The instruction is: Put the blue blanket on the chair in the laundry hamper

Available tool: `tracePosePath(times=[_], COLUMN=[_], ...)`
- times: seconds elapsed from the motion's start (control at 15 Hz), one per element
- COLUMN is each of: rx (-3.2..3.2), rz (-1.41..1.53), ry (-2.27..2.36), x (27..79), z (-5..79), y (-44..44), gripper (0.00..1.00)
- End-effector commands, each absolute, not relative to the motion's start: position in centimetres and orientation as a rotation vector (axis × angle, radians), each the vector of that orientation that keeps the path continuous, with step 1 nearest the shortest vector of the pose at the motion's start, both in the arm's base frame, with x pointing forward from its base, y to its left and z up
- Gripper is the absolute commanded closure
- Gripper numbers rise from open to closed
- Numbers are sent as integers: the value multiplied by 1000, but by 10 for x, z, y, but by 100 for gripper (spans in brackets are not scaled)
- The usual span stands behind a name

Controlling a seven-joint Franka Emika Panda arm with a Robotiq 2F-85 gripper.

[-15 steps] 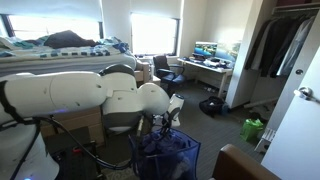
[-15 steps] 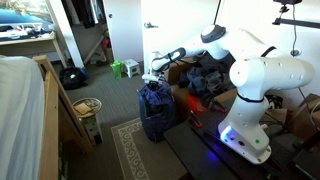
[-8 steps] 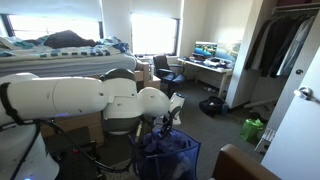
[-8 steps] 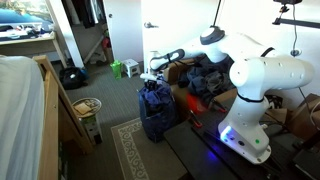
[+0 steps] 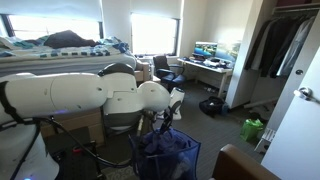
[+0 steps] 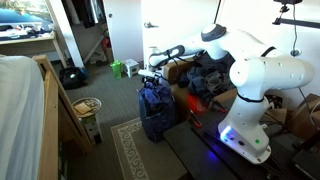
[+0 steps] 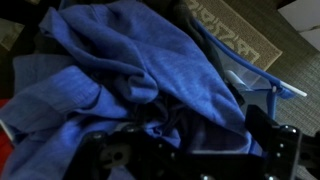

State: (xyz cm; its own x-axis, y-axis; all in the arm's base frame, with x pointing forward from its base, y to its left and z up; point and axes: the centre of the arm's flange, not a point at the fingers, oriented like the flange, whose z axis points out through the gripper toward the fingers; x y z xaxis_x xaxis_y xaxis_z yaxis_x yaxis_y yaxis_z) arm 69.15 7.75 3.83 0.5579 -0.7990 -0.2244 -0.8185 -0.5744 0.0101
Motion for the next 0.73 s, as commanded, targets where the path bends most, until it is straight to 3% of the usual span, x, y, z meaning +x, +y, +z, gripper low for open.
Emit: tracePosePath(times=[0.0, 0.4, 0.47, 0.67], rx=[-2678, -2665, -2660, -2663], rz=[238, 111, 178, 169], ry=[1434, 1431, 1416, 1418], x=[661, 630, 663, 662], z=[88, 145, 117, 120], y=[81, 90, 91, 90], gripper=[0, 0, 0, 0])
